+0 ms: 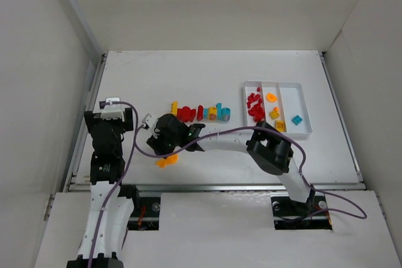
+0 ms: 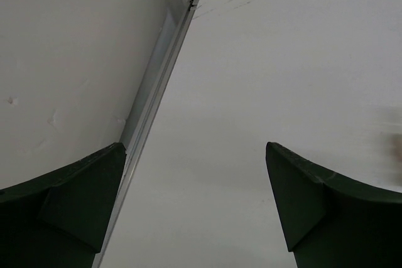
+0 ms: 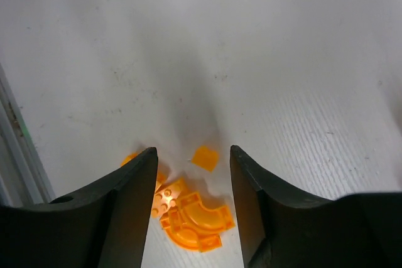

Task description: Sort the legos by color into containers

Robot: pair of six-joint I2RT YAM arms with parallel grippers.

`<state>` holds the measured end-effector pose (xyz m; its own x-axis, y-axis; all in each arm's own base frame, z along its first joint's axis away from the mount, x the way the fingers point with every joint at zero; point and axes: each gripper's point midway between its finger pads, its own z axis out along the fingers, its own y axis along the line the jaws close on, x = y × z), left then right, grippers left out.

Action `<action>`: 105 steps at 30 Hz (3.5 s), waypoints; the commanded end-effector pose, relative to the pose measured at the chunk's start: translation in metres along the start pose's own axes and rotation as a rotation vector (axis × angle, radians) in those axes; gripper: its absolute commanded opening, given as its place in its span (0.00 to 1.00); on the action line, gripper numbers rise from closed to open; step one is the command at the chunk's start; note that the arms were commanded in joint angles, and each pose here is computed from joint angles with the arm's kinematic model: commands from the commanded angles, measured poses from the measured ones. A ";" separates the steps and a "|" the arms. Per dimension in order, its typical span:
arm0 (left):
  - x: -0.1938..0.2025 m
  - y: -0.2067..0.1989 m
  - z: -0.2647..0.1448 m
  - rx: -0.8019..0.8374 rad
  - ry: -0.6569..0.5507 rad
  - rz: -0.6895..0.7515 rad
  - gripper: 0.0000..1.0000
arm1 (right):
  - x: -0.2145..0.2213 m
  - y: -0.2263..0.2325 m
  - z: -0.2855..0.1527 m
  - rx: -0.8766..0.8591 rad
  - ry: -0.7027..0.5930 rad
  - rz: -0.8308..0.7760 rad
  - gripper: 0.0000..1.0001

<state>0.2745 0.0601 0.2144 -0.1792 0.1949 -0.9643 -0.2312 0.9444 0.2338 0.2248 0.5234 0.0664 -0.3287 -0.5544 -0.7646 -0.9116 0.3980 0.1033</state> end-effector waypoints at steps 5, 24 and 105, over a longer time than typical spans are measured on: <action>-0.011 0.004 -0.001 -0.007 -0.011 -0.002 0.91 | 0.012 -0.005 0.023 0.033 0.011 -0.011 0.48; 0.001 -0.005 -0.001 0.045 0.025 0.038 0.91 | 0.020 -0.032 -0.002 0.204 0.031 0.025 0.00; 0.190 -0.164 -0.116 1.766 0.086 1.436 0.08 | 0.122 -0.364 -0.346 1.039 -0.088 0.891 0.79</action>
<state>0.1821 -0.0940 0.0151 0.5910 0.7563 -0.2805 0.8057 -0.5366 0.2508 0.4204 0.0515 0.1411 -0.6695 0.2208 -0.7092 0.2379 0.9682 0.0769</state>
